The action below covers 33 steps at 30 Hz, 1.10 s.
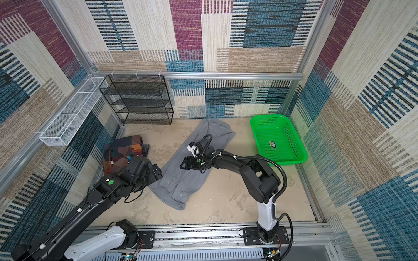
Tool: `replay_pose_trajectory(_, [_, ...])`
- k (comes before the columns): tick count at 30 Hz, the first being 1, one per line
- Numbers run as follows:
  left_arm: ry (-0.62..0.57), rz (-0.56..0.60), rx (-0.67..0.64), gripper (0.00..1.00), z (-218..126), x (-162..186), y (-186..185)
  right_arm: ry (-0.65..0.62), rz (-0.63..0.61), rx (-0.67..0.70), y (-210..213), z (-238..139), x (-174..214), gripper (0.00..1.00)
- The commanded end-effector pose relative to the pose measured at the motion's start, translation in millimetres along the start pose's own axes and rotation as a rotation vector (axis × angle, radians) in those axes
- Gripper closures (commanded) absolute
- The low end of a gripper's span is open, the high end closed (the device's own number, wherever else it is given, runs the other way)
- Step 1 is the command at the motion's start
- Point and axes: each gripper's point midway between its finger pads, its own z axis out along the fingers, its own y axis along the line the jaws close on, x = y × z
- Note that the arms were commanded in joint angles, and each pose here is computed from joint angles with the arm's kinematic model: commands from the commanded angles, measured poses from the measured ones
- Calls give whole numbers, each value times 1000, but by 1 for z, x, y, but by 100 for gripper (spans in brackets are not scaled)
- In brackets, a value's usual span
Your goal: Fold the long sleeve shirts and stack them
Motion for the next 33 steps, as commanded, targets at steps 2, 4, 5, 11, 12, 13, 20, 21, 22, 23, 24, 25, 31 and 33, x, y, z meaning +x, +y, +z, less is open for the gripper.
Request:
replay_pose_trajectory(2, [11, 82, -38, 1, -1, -4, 12, 0, 32, -25, 8, 13, 17, 28])
replay_pose_trajectory(4, [19, 77, -38, 1, 1, -3, 13, 17, 62, -18, -2, 15, 36, 28])
replay_pose_trajectory(5, [25, 77, -40, 1, 3, -2, 14, 28, 71, -8, -7, 16, 45, 28])
replay_pose_trajectory(11, [46, 58, -24, 1, 10, 4, 13, 87, 116, 91, -44, 2, 98, 28])
replay_pose_trajectory(12, [54, 53, -21, 1, 11, 5, 12, 91, 116, 111, -48, -4, 104, 28])
replay_pose_trajectory(13, [65, 49, -19, 1, 13, 8, 12, 97, 114, 134, -53, -11, 111, 28])
replay_pose_trajectory(20, [181, -20, 27, 2, 31, 40, 10, 67, 121, 271, -89, -89, 134, 27])
replay_pose_trajectory(21, [200, -35, 36, 2, 34, 46, 9, 60, 136, 276, -95, -101, 134, 27])
replay_pose_trajectory(22, [221, -49, 49, 2, 37, 51, 7, 47, 151, 273, -99, -112, 134, 27])
replay_pose_trajectory(23, [238, -58, 55, 2, 41, 57, 7, 36, 158, 268, -99, -120, 133, 27])
replay_pose_trajectory(24, [252, -68, 62, 2, 43, 61, 5, 23, 148, 261, -96, -128, 128, 27])
replay_pose_trajectory(25, [264, -71, 70, 2, 46, 65, 3, 11, 120, 253, -88, -135, 122, 27])
replay_pose_trajectory(31, [282, -23, 111, 3, 57, 67, -23, -157, 26, 176, -36, -169, 45, 27])
replay_pose_trajectory(33, [292, -2, 134, 3, 61, 63, -35, -204, 7, 126, -22, -170, 14, 28])
